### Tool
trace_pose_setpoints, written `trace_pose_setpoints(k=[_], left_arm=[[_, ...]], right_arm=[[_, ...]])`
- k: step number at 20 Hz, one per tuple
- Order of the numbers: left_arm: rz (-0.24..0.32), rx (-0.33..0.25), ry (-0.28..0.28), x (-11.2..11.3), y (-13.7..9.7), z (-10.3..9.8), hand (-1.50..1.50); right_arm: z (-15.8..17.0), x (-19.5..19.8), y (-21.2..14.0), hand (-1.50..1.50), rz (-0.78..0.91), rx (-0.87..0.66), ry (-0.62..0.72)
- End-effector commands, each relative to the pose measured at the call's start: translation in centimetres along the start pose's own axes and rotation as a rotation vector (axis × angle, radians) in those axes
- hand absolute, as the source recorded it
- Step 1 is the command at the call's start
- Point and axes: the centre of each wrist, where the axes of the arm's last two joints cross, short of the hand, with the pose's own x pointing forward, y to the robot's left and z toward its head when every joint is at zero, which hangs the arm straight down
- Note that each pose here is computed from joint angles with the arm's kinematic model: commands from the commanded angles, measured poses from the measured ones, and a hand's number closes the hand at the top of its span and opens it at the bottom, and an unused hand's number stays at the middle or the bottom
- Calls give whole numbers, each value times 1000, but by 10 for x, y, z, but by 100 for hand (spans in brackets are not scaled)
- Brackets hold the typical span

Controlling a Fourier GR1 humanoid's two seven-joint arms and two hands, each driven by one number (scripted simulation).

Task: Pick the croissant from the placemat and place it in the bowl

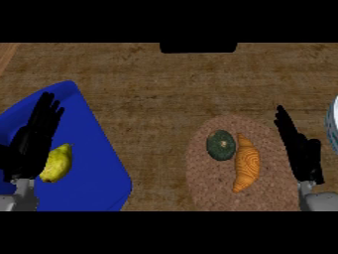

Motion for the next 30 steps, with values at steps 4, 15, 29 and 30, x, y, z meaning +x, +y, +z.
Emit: trace_pose_setpoints(k=[4, 15, 29, 30], left_arm=[[-250, 34, -136, 27, 9, -14, 0], [-369, 43, -162, 56, -20, -31, 0], [-377, 21, -149, 45, -36, -25, 0], [-378, 33, -144, 46, -29, -31, 0]], right_arm=[[-20, 40, -7, 150, -183, 440, -202], [-27, 52, -137, -150, 26, 459, -522], [-38, 173, -80, -150, 759, 723, -348], [-37, 175, -81, -150, 782, 740, -327]])
